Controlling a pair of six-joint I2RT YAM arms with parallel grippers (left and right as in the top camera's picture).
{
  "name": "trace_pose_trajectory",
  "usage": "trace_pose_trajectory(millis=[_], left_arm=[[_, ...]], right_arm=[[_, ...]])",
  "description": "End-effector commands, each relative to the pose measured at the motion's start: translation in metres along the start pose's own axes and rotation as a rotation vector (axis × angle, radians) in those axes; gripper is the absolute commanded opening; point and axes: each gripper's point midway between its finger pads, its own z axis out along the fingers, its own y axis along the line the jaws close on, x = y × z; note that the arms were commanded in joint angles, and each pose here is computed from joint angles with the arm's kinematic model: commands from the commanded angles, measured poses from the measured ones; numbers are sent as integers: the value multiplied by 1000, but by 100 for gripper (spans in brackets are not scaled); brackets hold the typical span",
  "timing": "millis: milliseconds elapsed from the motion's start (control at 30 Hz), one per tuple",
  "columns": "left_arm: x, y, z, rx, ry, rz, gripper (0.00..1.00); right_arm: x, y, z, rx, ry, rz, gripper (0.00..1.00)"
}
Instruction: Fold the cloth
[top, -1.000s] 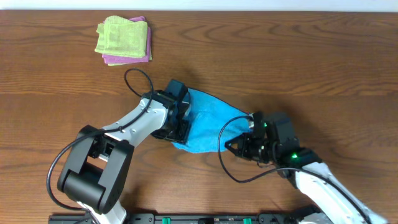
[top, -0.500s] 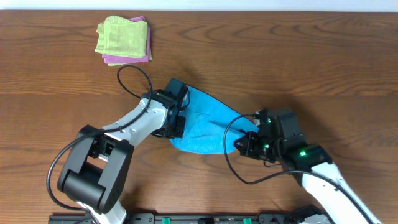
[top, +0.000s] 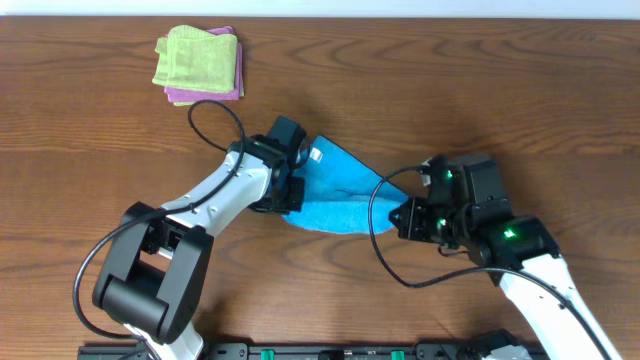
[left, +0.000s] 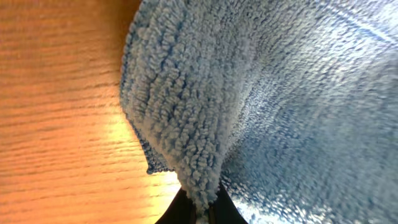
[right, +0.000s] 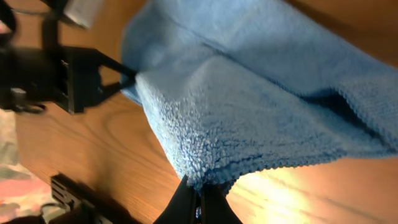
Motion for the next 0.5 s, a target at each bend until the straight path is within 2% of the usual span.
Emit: trace_pose_trajectory(millis=[0, 67, 167, 200, 233, 267, 300, 400, 467], left_arm=[[-2, -3, -2, 22, 7, -18, 6], [-2, -3, -2, 22, 7, -18, 6], [-2, -3, -2, 21, 7, -18, 6], [-2, -3, -2, 22, 7, -18, 6], [-2, -3, -2, 21, 7, -18, 9], [-2, -3, -2, 21, 7, -18, 21], [-2, -3, -2, 21, 7, -18, 24], [-2, -2, -2, 18, 6, -18, 24], [-3, -2, -2, 17, 5, -18, 30]], right_arm=[[-3, -1, -7, 14, -13, -52, 5], [4, -4, -7, 27, 13, -68, 5], [10, -7, -7, 39, 37, -77, 75], [11, -8, -7, 42, 43, -75, 91], [12, -9, -7, 44, 47, -73, 94], [12, -9, -7, 44, 47, -72, 94], [12, -8, -7, 44, 46, -73, 94], [10, -8, -7, 41, 40, -76, 95], [10, -8, -7, 41, 40, -76, 94]])
